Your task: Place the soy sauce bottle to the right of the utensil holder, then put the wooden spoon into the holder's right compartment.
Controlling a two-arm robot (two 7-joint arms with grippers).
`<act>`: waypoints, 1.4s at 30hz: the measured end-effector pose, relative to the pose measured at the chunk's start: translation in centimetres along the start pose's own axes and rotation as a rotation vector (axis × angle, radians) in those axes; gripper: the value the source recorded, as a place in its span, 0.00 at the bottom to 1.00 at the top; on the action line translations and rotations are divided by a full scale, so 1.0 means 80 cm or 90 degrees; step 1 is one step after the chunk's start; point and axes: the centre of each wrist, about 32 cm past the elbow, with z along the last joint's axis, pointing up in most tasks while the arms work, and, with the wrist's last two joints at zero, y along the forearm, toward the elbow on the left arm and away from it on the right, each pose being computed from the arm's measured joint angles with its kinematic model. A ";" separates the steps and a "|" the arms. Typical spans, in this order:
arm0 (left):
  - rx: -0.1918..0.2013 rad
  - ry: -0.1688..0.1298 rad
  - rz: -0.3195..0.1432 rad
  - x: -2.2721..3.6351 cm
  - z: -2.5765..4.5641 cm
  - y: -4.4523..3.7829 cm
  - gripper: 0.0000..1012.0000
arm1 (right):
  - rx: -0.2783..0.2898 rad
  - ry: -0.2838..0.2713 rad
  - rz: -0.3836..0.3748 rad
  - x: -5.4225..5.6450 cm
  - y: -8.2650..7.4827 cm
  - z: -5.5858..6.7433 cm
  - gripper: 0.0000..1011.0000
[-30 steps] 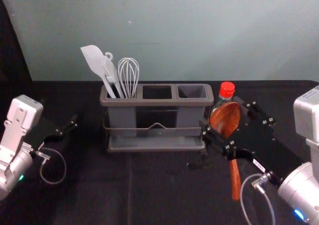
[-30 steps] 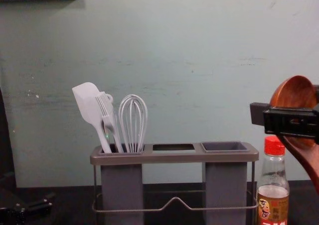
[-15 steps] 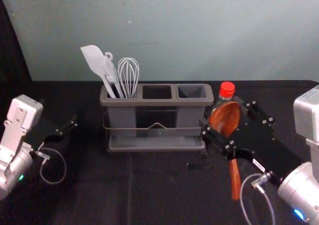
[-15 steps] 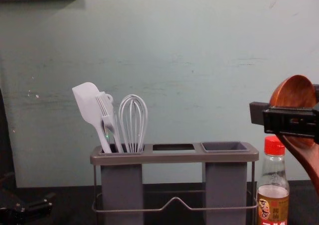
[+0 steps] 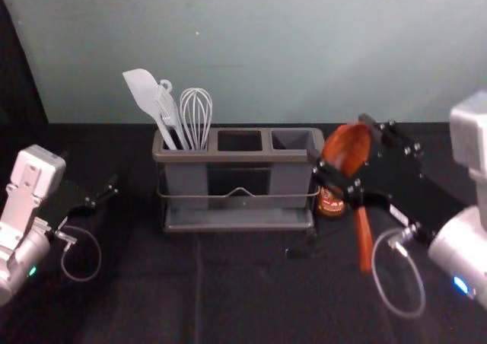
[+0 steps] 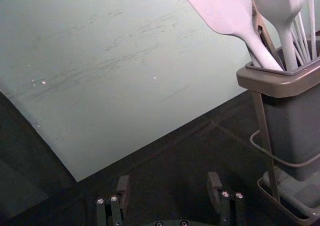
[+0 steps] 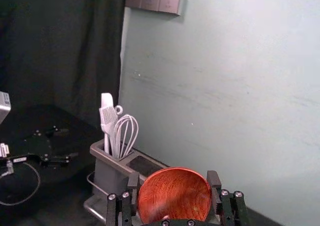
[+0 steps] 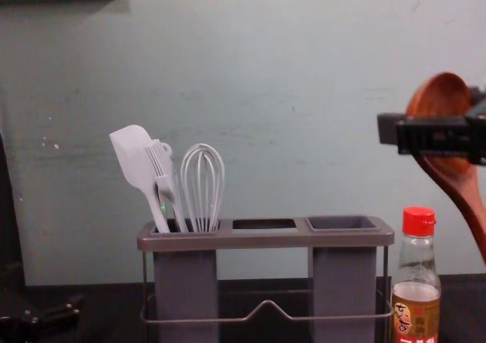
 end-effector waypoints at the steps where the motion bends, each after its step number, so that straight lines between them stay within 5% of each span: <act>1: 0.000 0.000 0.000 0.0000 0.0000 0.000 1.00 | -0.001 -0.009 0.006 0.005 0.006 0.003 0.83; 22: 0.000 0.000 0.000 0.0000 0.0000 0.000 1.00 | 0.058 -0.038 0.092 0.084 0.105 0.037 0.83; 29: 0.000 0.000 0.000 0.0000 0.0000 0.000 1.00 | 0.088 -0.038 0.078 0.090 0.135 0.031 0.83; 42: 0.000 0.000 0.000 0.0000 0.0000 0.000 1.00 | 0.168 -0.009 0.044 0.080 0.178 0.007 0.83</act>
